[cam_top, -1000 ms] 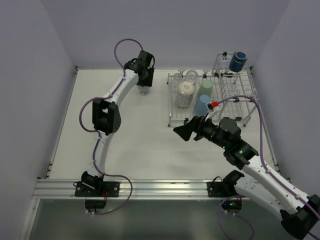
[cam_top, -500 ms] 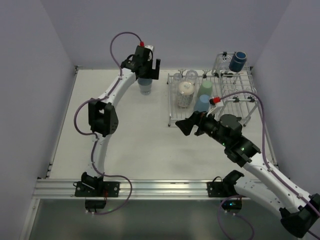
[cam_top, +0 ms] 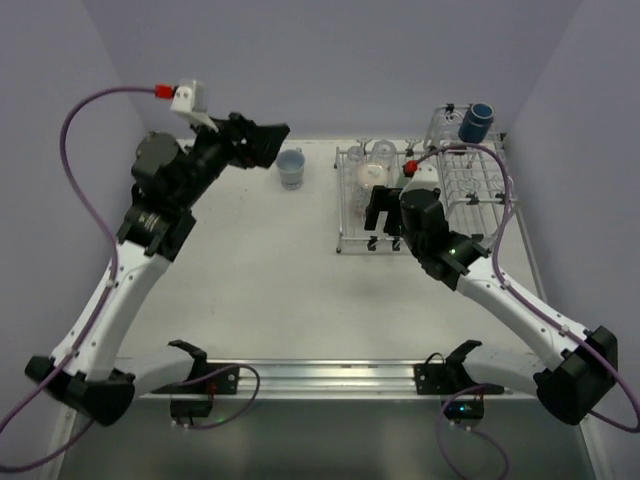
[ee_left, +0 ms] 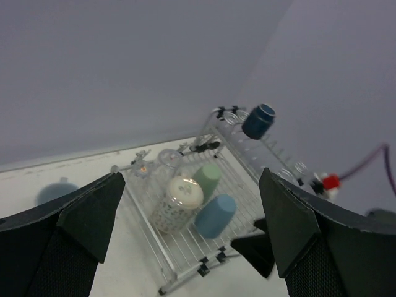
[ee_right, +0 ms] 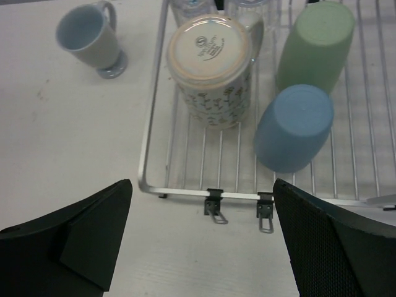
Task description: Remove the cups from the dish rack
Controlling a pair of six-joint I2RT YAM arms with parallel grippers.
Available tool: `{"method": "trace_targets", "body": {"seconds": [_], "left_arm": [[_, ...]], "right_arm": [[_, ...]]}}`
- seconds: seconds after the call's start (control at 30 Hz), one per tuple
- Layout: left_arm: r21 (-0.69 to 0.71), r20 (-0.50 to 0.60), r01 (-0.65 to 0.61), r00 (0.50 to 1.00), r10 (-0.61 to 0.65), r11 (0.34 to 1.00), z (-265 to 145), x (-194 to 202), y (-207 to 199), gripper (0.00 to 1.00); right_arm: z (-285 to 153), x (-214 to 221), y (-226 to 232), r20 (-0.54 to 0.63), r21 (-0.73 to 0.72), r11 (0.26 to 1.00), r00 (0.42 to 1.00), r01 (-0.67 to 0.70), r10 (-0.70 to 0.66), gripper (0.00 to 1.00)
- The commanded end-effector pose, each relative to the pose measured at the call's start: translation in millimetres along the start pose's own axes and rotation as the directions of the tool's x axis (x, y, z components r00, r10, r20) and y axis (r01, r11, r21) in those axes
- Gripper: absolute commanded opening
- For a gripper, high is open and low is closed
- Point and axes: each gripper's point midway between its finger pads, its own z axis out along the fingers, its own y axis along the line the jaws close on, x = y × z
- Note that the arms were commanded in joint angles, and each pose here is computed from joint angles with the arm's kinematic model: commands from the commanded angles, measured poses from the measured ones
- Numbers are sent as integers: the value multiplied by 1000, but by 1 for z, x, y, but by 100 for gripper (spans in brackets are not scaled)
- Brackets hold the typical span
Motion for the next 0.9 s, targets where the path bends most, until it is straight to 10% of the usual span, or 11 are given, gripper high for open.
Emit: {"method": "trace_targets", "body": {"seconds": [0.0,0.33,0.87], "left_arm": [[87,-120,130,986,-119,988,-34,65,-10,100],[23,-212,-36,976,40,999,-146,140,22,100],[-2,-212,-128,969,125,992,-150,161,42,100]], "right_arm": [[11,-26,-29,59,174,984,998,21,-32,99],[47,-25,-61,31,330,944,999,2,-13,98],[89,-2,-90,-20,381,924,999,-20,29,93]]}}
